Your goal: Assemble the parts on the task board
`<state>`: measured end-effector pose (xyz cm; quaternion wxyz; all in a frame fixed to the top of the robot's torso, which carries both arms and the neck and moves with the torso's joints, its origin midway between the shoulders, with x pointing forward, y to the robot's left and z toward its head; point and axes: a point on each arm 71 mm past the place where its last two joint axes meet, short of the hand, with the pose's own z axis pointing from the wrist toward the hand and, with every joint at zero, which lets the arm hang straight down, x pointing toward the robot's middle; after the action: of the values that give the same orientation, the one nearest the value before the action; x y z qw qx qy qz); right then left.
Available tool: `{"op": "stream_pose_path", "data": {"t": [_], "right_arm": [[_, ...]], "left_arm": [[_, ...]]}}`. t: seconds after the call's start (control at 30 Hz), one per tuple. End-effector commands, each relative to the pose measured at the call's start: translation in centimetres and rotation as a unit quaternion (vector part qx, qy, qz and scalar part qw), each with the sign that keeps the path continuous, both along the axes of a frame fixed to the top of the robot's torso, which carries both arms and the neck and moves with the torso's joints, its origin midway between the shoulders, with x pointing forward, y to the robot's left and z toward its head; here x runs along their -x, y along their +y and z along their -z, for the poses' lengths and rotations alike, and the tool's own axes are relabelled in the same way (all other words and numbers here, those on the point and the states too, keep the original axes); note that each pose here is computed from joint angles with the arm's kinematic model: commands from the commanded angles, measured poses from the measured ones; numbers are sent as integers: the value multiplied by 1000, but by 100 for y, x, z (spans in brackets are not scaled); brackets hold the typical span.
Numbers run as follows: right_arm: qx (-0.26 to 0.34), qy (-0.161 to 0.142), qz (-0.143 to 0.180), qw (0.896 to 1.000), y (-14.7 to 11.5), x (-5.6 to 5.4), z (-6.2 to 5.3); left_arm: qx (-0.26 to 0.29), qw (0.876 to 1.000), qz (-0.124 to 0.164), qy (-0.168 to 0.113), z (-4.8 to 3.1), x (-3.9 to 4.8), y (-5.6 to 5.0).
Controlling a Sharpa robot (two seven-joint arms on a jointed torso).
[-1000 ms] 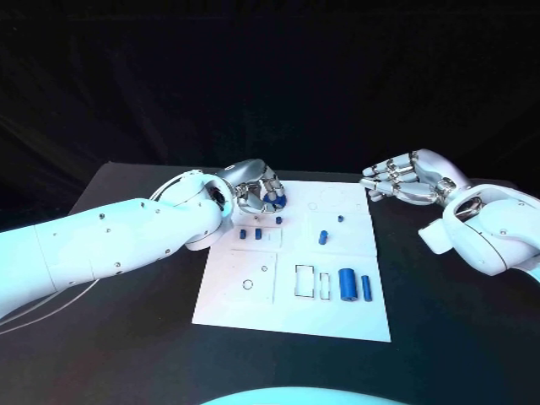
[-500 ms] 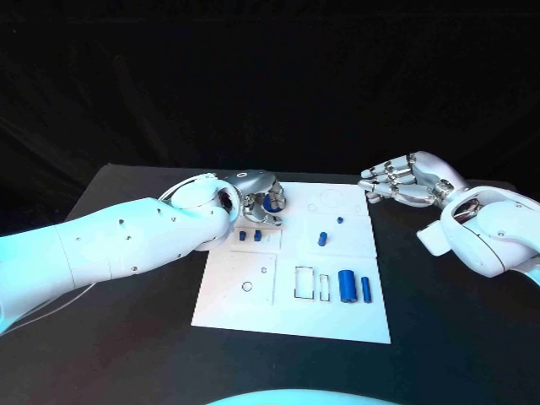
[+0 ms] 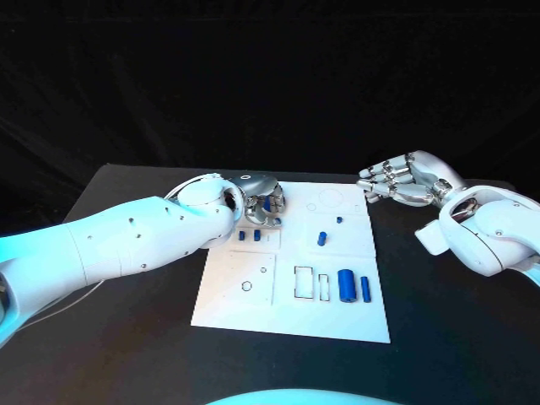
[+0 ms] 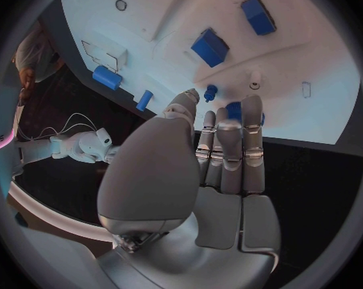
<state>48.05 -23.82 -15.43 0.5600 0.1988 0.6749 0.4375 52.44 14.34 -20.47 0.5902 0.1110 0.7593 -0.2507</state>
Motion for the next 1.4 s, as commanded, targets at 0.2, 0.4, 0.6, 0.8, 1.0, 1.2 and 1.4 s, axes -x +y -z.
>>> {"op": "stream_pose_path", "data": {"t": [0.2, 0.4, 0.6, 0.8, 1.0, 1.2, 1.4], "right_arm": [[-2, -4, -6, 1000, 24, 5, -4], [-2, -3, -6, 1000, 27, 4, -2], [-1, -2, -6, 1000, 31, 4, 0], [-1, -2, -7, 1000, 30, 4, 0], [-1, -2, -7, 1000, 30, 5, 0], [-1, -2, -7, 1000, 30, 5, 0], [-1, -2, -7, 1000, 31, 6, 0]], "left_arm": [[-12, 1000, -2, 13, 36, -26, -29], [-14, 1000, -3, 20, 55, -42, -36], [-13, 1000, -4, 27, 89, -54, -46], [-11, 999, -7, 32, 116, -64, -35], [-11, 999, -6, 35, 123, -63, -41], [-9, 999, -4, 38, 129, -63, -53], [-5, 999, -1, 41, 131, -60, -73]]}}
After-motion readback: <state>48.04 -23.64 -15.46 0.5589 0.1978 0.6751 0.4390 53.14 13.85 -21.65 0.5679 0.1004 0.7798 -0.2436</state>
